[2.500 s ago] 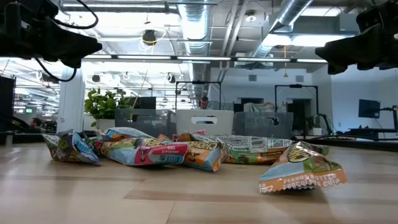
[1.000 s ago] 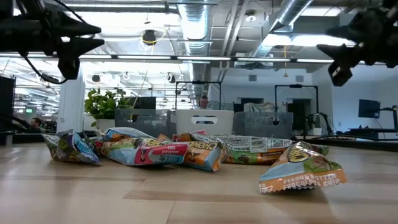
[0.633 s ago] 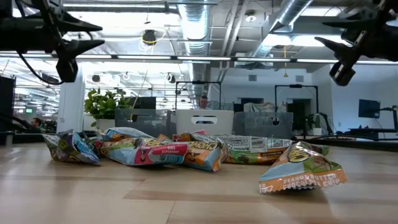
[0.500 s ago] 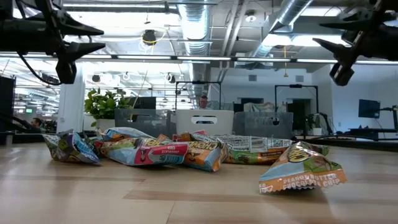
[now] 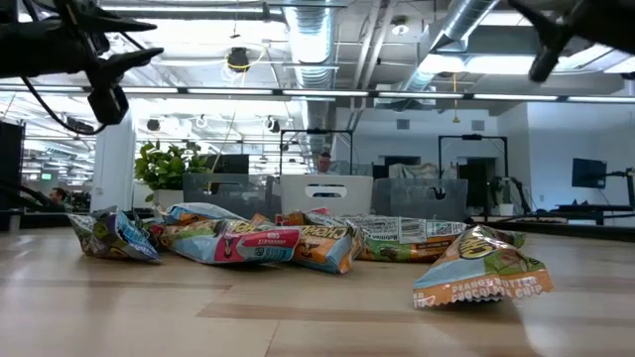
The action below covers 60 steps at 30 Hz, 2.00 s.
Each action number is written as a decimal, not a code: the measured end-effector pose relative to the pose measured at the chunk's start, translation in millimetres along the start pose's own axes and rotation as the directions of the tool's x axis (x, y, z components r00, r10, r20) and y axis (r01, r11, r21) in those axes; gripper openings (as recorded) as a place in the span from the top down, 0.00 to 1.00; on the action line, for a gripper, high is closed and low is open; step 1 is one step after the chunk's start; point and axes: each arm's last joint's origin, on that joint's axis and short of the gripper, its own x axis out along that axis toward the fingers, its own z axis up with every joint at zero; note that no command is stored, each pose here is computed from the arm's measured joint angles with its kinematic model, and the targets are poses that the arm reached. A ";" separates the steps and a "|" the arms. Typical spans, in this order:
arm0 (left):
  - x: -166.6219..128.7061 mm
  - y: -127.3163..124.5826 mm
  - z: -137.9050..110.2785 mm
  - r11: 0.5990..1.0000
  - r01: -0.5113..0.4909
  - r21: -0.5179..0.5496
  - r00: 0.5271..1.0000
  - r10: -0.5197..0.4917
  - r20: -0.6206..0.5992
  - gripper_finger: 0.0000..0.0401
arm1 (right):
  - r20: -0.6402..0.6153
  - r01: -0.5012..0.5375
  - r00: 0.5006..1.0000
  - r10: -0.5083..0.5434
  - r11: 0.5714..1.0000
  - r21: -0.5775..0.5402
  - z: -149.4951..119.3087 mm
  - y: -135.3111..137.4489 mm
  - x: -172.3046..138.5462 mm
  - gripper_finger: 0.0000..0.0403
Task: Pick and place Granola Bars by type
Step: Put the red granola bar into the right black bin
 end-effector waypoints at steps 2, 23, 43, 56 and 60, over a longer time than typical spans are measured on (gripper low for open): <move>0.0 -0.7 1.8 1.000 -0.008 0.002 1.000 0.008 0.030 0.72 | -0.014 -0.007 1.000 0.006 0.998 -0.061 6.4 8.2 8.2 0.70; -3.3 -55.1 54.2 0.922 0.196 0.334 0.963 -0.244 0.110 0.72 | -0.185 -0.034 0.982 -0.047 0.912 -0.408 18.5 50.9 110.0 0.70; 38.4 -98.5 73.6 0.852 0.225 0.472 0.967 -0.255 0.000 0.72 | -0.607 0.096 0.708 -0.362 0.900 -0.425 -22.8 42.9 159.9 0.70; 49.4 -83.1 55.2 0.863 0.101 0.495 0.993 -0.055 -0.106 0.72 | -0.729 0.238 0.349 -0.589 0.808 -0.539 -116.5 -3.6 160.1 0.70; 49.5 -81.9 55.2 0.864 0.070 0.499 0.995 -0.028 -0.092 0.72 | -0.715 0.245 0.287 -0.637 0.771 -0.588 -135.2 -17.6 159.1 0.70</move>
